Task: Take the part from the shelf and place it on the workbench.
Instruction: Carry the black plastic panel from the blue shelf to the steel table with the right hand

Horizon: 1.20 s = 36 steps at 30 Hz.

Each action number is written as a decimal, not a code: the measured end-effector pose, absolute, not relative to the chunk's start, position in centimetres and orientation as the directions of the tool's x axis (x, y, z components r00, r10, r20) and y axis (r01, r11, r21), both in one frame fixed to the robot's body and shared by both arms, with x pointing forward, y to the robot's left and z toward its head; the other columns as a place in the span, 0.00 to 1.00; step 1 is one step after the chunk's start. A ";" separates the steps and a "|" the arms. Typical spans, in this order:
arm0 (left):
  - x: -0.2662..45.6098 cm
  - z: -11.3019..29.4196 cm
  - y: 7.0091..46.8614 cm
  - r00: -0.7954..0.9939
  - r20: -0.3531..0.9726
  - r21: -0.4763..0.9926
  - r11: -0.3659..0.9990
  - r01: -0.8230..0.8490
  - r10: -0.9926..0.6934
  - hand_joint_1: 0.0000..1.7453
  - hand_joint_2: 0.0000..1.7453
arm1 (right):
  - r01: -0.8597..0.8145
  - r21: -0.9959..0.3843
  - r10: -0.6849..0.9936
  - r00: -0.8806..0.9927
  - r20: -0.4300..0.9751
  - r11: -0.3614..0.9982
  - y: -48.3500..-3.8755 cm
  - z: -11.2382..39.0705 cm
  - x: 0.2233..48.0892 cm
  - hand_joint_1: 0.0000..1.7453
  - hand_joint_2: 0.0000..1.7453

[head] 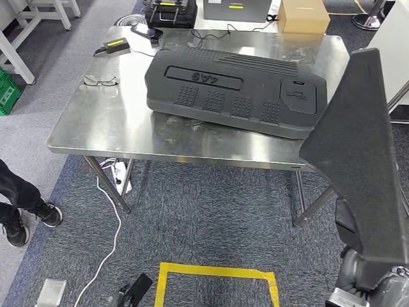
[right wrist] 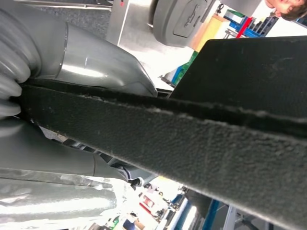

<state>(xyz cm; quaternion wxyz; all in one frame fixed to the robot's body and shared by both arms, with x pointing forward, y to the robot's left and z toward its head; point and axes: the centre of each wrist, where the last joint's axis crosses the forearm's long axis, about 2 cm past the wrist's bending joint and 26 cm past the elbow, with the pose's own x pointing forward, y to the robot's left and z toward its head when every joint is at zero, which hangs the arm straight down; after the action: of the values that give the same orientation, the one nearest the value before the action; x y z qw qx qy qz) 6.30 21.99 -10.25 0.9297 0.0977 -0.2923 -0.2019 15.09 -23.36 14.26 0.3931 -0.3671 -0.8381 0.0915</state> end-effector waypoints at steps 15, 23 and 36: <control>6.3 -10.2 22.0 0.744 0.508 0.301 0.899 0.319 -0.434 0.00 1.00 | 0.543 -0.436 0.682 -0.422 0.597 0.718 -23.4 14.2 15.1 1.00 1.00; 6.3 -10.3 21.9 0.728 0.539 0.261 0.906 0.332 -0.423 0.00 1.00 | 0.542 -0.433 0.679 -0.424 0.599 0.720 -23.4 14.2 15.1 1.00 1.00; 6.3 -10.3 22.0 0.723 0.548 0.255 0.907 0.335 -0.421 0.00 1.00 | 0.541 -0.433 0.679 -0.423 0.600 0.721 -23.4 14.2 15.1 1.00 1.00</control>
<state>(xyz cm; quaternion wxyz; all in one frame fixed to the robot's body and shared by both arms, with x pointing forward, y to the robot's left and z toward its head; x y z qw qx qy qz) 6.27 21.97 -10.28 0.9256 0.0691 -0.3111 -0.2042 15.13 -23.35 14.18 0.3952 -0.3634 -0.8392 0.0870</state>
